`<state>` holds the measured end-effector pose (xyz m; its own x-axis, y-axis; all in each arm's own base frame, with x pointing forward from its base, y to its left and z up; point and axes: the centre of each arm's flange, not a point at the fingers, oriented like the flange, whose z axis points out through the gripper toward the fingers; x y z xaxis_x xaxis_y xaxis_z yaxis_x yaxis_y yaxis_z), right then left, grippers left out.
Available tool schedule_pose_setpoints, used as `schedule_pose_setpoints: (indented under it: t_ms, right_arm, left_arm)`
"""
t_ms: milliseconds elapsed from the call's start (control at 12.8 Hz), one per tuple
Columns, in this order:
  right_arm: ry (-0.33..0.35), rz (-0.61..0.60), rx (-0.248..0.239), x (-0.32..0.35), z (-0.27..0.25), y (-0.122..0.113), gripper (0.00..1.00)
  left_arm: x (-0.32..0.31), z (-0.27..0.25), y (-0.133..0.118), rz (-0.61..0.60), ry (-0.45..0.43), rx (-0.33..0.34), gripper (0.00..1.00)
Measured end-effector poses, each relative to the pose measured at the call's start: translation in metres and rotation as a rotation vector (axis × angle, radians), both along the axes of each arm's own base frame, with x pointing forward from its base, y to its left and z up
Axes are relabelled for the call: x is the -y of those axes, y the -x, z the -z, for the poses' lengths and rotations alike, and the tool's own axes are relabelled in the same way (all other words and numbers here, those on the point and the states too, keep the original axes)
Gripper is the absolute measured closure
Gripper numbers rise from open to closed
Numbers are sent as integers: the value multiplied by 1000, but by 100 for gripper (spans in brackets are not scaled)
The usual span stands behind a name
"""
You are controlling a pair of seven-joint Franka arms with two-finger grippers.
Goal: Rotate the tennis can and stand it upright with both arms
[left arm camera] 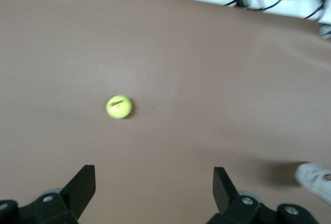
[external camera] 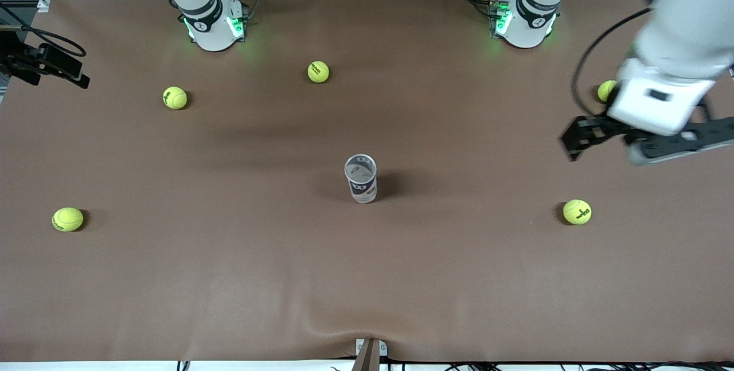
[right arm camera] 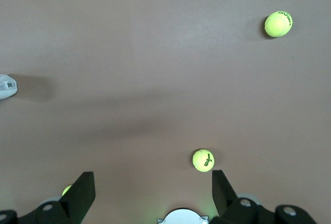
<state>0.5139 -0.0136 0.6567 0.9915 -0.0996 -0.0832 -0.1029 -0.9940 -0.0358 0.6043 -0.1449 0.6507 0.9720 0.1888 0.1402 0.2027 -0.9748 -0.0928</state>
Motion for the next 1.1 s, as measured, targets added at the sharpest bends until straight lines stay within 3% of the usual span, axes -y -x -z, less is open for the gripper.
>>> schedule_pose_setpoints:
  t_ms: [235, 549, 1098]
  right_arm:
    - [0, 3, -11, 2, 1, 1, 0]
    - [1, 4, -12, 2, 1, 1, 0]
    - [1, 1, -12, 1, 1, 1, 0]
  left_arm:
    - [-50, -3, 2, 80, 53, -48, 0]
    - [-108, 5, 26, 48, 74, -102, 0]
    - [-123, 13, 65, 23, 73, -144, 0]
